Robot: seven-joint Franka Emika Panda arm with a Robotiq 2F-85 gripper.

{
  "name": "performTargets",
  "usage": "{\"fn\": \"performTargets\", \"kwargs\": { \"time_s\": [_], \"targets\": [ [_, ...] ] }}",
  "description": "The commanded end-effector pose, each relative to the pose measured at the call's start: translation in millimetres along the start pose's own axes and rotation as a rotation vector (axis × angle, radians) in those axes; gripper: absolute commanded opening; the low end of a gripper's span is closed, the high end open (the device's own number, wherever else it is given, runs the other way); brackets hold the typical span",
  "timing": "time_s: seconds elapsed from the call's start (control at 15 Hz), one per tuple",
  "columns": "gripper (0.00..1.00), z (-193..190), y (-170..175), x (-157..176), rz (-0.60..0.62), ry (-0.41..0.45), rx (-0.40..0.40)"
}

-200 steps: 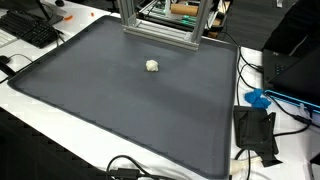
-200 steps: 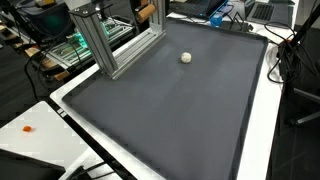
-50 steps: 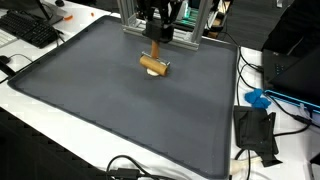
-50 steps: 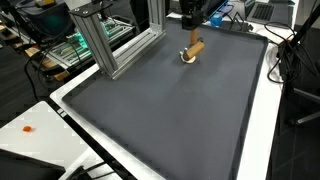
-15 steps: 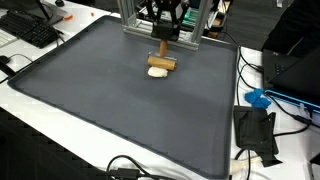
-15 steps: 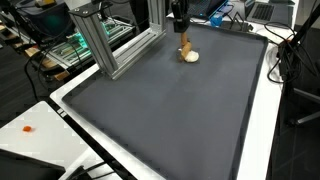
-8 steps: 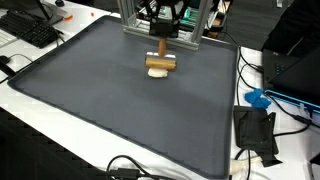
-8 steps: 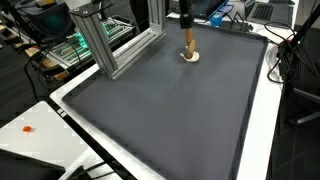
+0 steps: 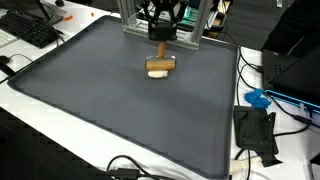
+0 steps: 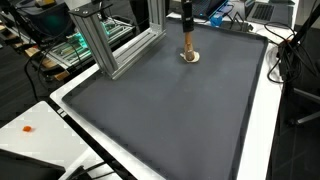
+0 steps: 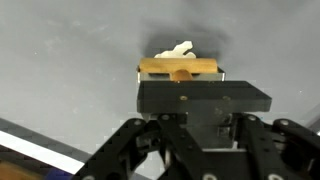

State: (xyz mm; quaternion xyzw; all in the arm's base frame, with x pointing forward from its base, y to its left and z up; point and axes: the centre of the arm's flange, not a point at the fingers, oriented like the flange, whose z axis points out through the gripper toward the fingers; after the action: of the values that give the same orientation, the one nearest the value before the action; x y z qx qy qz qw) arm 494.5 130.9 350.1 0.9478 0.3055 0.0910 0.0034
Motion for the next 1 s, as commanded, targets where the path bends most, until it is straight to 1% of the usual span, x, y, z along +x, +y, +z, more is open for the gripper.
{"fn": "performTargets", "kwargs": {
  "time_s": [0.0,0.47,0.93],
  "targets": [
    [0.23,13,6,5,-0.062,-0.012,0.038],
    [0.23,28,-3,13,-0.112,-0.015,0.060],
    [0.23,34,-7,18,-0.088,0.001,0.066]
  ]
}}
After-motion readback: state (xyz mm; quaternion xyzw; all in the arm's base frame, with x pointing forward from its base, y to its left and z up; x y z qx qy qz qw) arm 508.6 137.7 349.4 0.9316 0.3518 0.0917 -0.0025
